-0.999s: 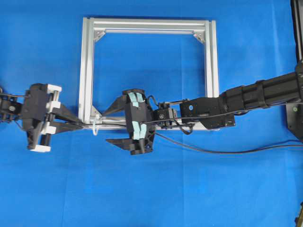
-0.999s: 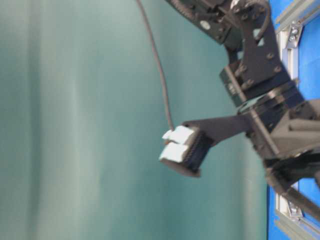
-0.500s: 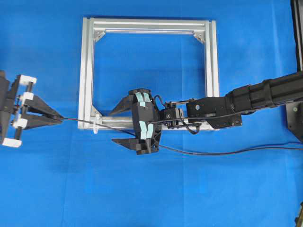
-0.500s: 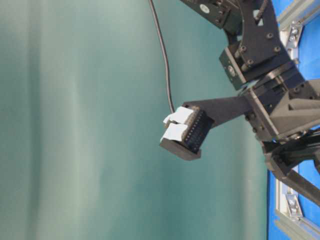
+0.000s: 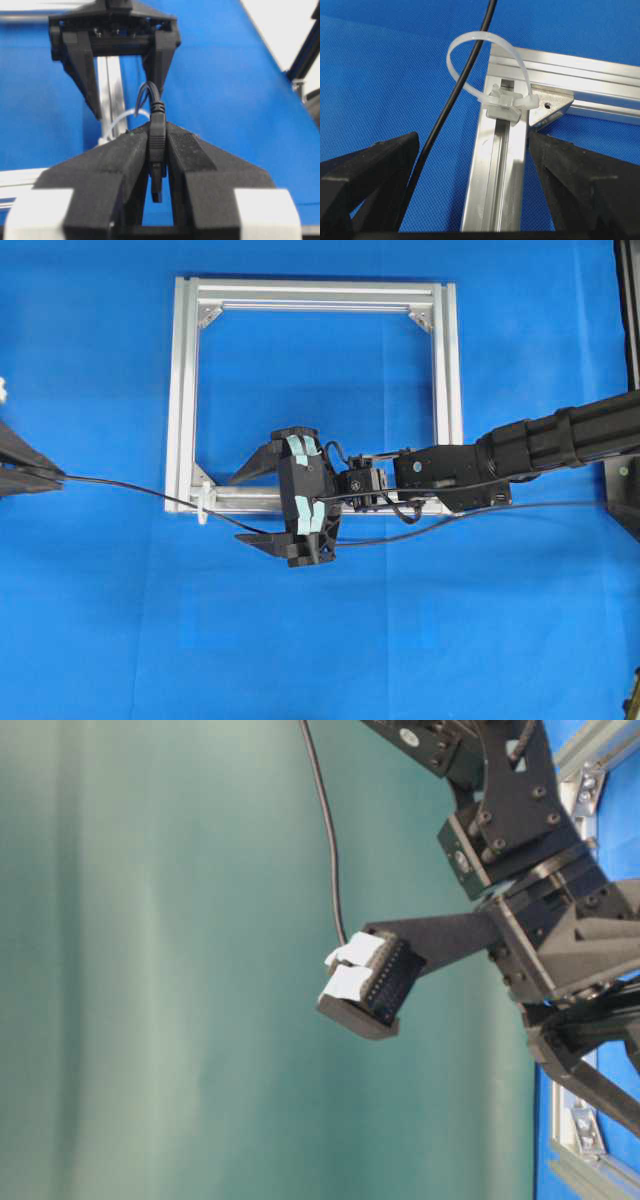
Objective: Insert the wire through the string loop located on the left side.
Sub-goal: 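Pull the cable leftward through the loop with the left gripper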
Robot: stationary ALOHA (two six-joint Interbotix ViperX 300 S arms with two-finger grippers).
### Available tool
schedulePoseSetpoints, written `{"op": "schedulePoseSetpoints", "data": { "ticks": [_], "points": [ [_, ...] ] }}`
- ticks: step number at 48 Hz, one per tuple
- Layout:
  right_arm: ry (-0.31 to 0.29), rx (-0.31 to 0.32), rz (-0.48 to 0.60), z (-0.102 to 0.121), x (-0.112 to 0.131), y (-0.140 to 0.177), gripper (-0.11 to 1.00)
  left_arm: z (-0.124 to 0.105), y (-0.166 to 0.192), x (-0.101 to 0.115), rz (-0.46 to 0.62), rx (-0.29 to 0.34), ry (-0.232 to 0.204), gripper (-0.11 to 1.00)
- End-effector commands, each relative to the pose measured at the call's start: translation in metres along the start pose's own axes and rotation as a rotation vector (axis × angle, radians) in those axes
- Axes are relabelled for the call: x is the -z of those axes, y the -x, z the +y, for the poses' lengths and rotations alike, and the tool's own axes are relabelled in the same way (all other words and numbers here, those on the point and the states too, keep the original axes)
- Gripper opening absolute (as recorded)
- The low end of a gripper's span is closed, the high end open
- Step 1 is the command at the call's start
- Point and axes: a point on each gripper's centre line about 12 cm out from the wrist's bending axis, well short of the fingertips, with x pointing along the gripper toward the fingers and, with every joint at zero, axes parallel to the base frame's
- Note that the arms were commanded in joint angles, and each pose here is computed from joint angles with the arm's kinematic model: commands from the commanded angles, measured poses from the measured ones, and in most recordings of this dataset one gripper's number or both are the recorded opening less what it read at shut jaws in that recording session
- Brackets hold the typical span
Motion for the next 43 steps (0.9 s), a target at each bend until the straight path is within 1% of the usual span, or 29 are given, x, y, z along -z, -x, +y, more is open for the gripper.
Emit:
{"op": "schedulePoseSetpoints", "data": {
  "ticks": [1, 6, 14, 27, 38, 43],
  "points": [
    [0.002, -0.009, -0.073, 0.0039, -0.0279, 0.0064, 0.95, -0.0009, 0.0098, -0.0172, -0.015, -0.004, -0.004, 0.06],
    [0.002, -0.009, -0.073, 0.0039, -0.0279, 0.0064, 0.95, -0.0003, 0.0147, -0.0220, -0.023, -0.012, -0.019, 0.06],
    [0.002, -0.007, -0.073, 0.0031, -0.0279, 0.0064, 0.95, 0.0023, 0.0144, -0.0206, -0.013, -0.031, -0.048, 0.06],
    [0.000, -0.007, -0.075, 0.0032, -0.0285, 0.0062, 0.95, 0.0027, 0.0148, -0.0222, -0.023, -0.035, -0.042, 0.06],
    [0.002, -0.007, -0.076, 0.0032, -0.0287, 0.0063, 0.95, 0.0028, 0.0154, -0.0224, -0.022, -0.036, -0.020, 0.06],
    [0.002, -0.007, -0.076, 0.0032, -0.0287, 0.0063, 0.95, 0.0031, 0.0152, -0.0223, -0.021, -0.038, -0.029, 0.06]
  ]
}}
